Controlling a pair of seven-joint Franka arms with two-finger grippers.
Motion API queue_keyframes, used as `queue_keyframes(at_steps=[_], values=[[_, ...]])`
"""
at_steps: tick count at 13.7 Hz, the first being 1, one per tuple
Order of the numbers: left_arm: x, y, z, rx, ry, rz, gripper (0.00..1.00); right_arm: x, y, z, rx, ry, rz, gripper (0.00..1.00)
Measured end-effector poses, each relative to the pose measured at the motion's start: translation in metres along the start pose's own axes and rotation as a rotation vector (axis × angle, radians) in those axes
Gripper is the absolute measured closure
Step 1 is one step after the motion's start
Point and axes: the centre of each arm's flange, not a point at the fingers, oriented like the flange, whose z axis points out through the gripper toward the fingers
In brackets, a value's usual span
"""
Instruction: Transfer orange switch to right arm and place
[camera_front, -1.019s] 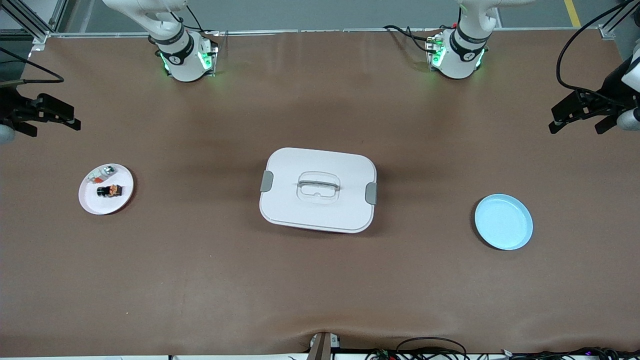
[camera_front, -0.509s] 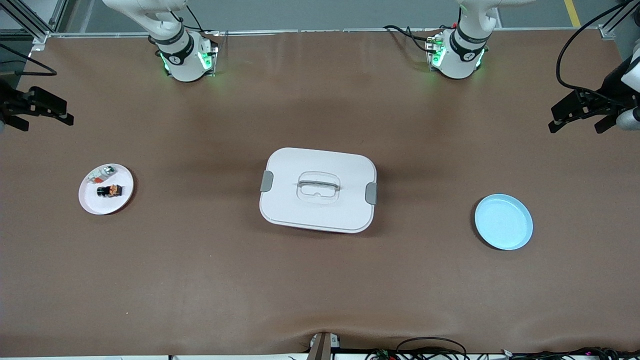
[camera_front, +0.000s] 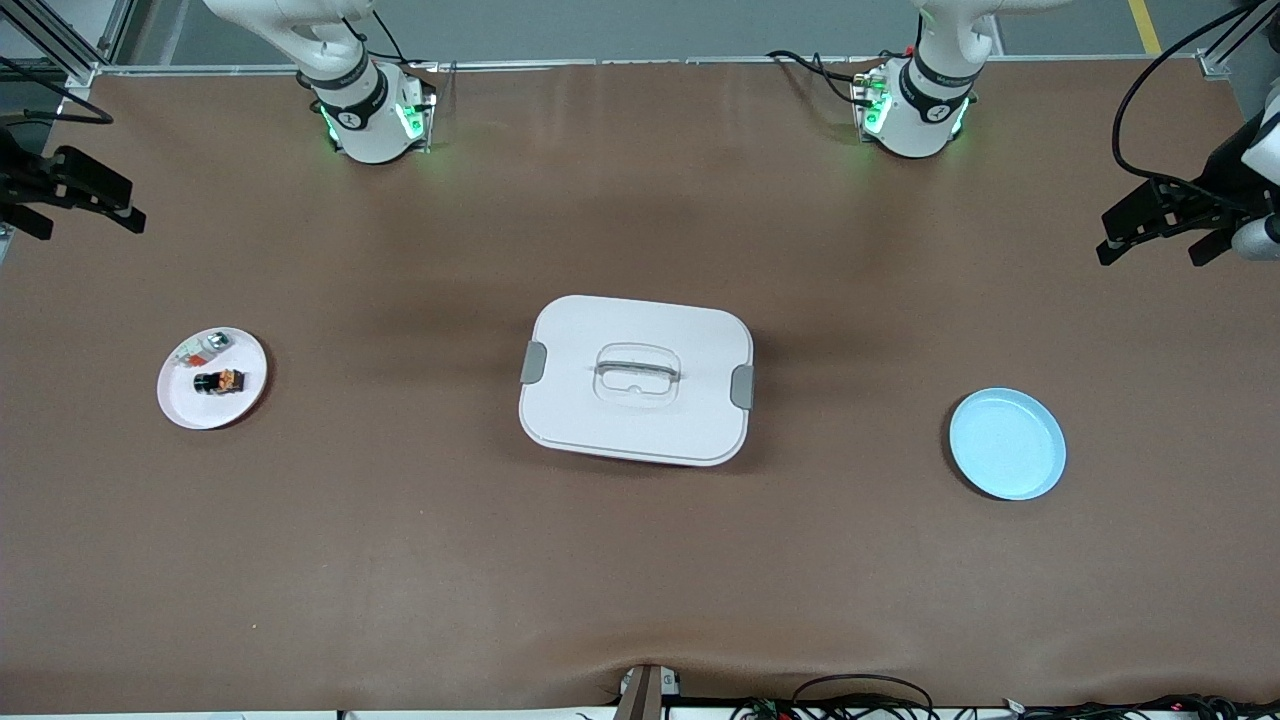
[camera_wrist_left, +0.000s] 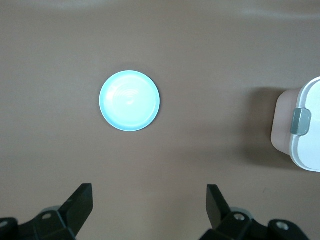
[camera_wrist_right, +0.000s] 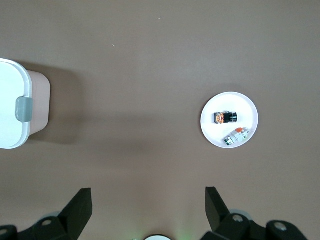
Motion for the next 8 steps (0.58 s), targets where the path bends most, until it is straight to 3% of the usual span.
queue_keyframes(at_steps=[8], values=[[0.000, 0.000, 0.000, 0.000, 0.000, 0.000, 0.00, -0.004, 0.016, 0.001, 0.003, -0.009, 0.056, 0.00]])
